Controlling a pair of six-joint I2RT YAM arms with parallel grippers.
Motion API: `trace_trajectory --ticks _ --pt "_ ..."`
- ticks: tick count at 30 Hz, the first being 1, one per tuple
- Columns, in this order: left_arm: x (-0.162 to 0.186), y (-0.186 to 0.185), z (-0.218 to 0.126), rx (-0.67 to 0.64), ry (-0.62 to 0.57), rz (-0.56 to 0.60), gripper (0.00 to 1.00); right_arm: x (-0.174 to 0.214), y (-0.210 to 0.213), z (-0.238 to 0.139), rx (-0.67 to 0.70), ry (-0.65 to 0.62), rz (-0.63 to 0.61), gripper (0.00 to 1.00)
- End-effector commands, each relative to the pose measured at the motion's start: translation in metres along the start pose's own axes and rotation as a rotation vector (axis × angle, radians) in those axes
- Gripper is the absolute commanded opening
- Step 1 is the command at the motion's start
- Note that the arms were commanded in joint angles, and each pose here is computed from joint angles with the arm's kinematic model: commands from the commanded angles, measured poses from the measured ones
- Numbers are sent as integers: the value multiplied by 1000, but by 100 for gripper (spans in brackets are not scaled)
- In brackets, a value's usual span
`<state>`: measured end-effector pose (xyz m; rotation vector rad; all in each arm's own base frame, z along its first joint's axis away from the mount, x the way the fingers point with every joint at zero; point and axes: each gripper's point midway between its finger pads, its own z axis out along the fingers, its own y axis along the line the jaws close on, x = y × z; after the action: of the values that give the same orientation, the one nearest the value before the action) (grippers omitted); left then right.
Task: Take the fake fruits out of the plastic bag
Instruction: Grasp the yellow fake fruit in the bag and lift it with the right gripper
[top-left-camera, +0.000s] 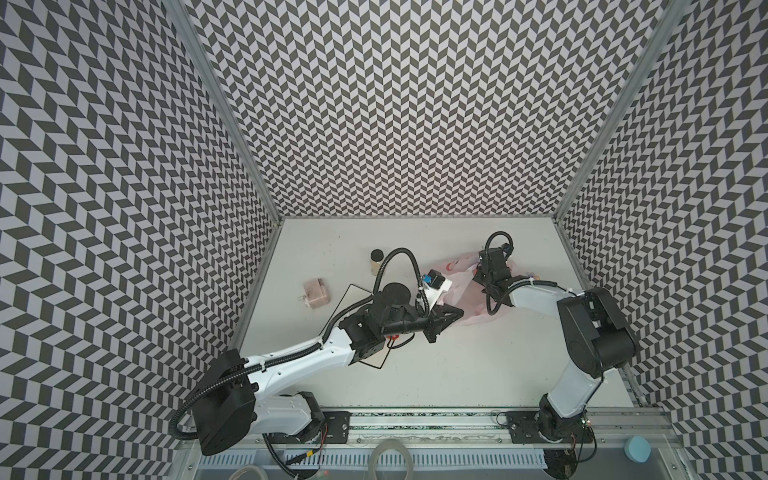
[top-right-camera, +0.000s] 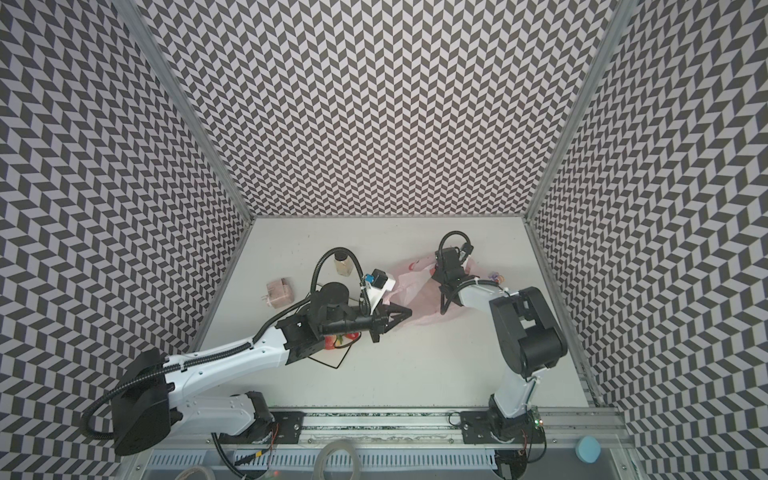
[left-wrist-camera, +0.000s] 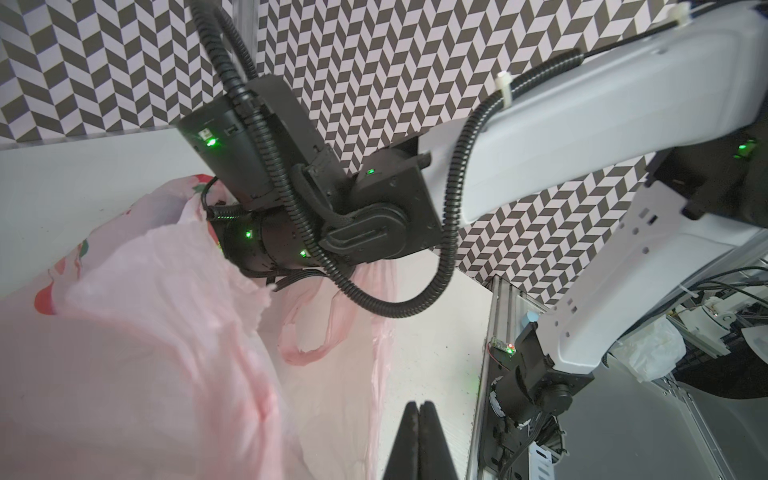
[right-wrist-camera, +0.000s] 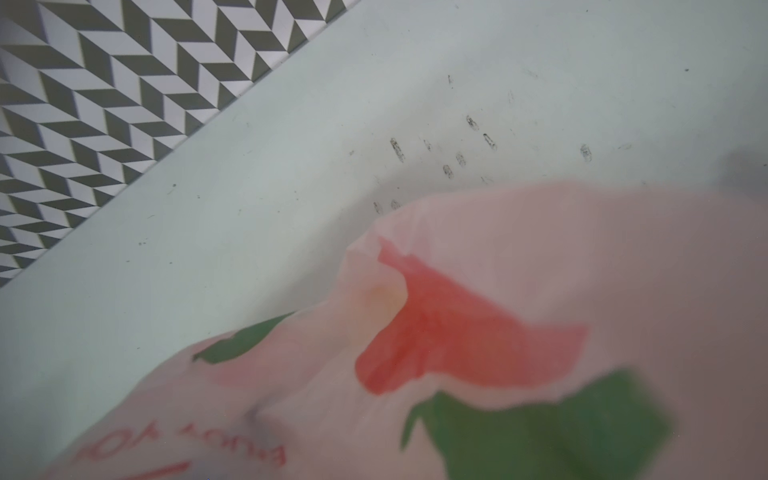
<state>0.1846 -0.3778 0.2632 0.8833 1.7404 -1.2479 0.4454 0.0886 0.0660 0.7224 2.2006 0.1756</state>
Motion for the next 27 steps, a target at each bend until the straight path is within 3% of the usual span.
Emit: trace_trajectory --ticks 1,9,14,19,23,27 --pt "-20 -23 -7 71 -54 62 0 -12 -8 11 64 -50 42 95" --pt "-21 -30 -10 102 -60 87 0 -6 -14 32 121 -34 36 90" --pt "-20 -28 -10 89 -59 85 0 -5 -21 35 153 -40 46 66" --pt "-20 -13 -10 4 -65 63 0 -9 -11 24 75 -45 26 41" --pt "-20 5 -10 -90 -79 36 0 -15 3 2 -36 -48 2 32" --pt "-19 19 -9 -147 -80 17 0 -19 19 -22 -146 -33 -24 30"
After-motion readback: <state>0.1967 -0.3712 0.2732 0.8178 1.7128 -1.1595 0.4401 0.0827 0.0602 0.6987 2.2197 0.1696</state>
